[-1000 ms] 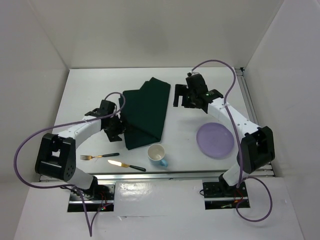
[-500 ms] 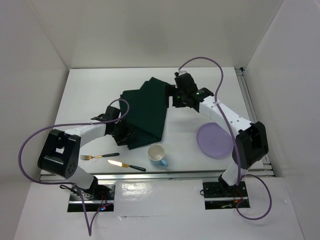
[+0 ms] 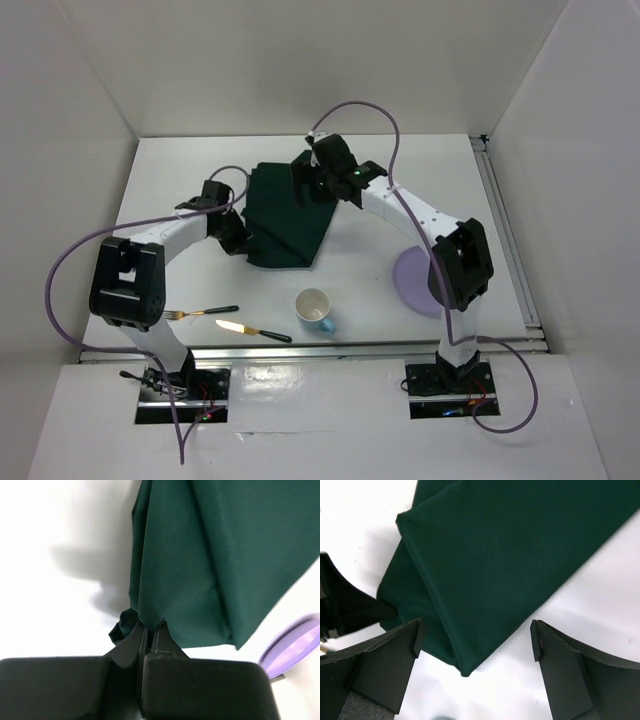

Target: Set the dinner table for one person

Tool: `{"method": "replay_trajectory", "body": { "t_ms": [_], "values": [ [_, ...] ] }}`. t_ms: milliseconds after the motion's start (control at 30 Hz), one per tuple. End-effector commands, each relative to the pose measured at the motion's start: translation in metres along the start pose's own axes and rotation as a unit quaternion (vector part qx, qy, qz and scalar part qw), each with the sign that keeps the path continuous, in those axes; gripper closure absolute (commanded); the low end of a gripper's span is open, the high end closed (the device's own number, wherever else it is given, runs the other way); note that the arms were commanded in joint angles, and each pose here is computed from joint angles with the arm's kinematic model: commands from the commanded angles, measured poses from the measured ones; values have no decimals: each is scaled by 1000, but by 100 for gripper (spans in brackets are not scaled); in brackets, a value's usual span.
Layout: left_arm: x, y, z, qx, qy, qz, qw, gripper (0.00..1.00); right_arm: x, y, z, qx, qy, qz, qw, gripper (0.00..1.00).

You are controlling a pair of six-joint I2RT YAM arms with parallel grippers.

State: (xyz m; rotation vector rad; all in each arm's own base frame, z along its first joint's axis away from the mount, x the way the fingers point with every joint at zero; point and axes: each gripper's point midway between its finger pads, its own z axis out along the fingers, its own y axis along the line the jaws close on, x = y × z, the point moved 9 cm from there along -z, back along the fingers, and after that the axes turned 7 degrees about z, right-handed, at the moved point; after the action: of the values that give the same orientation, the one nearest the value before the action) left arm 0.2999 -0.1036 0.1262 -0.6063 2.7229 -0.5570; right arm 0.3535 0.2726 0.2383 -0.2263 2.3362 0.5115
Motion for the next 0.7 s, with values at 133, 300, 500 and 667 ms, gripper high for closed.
{"method": "replay_trajectory", "body": {
  "t_ms": [133, 300, 500, 667],
  "values": [
    [-52, 5, -19, -13, -20, 14, 1000, 74, -16, 36, 41, -43, -8, -41, 998, 0],
    [-48, 24, -51, -24, -22, 3, 999, 14, -7, 51, 78, -48, 0, -68, 997, 23],
    [-53, 48, -92, -39, -67, -56, 995, 14, -9, 84, 114, -37, -37, -99, 994, 23],
    [-50, 71, -114, -46, -106, -110, 987, 15, 14, 109, 146, -25, -61, -153, 986, 23]
  ]
}}
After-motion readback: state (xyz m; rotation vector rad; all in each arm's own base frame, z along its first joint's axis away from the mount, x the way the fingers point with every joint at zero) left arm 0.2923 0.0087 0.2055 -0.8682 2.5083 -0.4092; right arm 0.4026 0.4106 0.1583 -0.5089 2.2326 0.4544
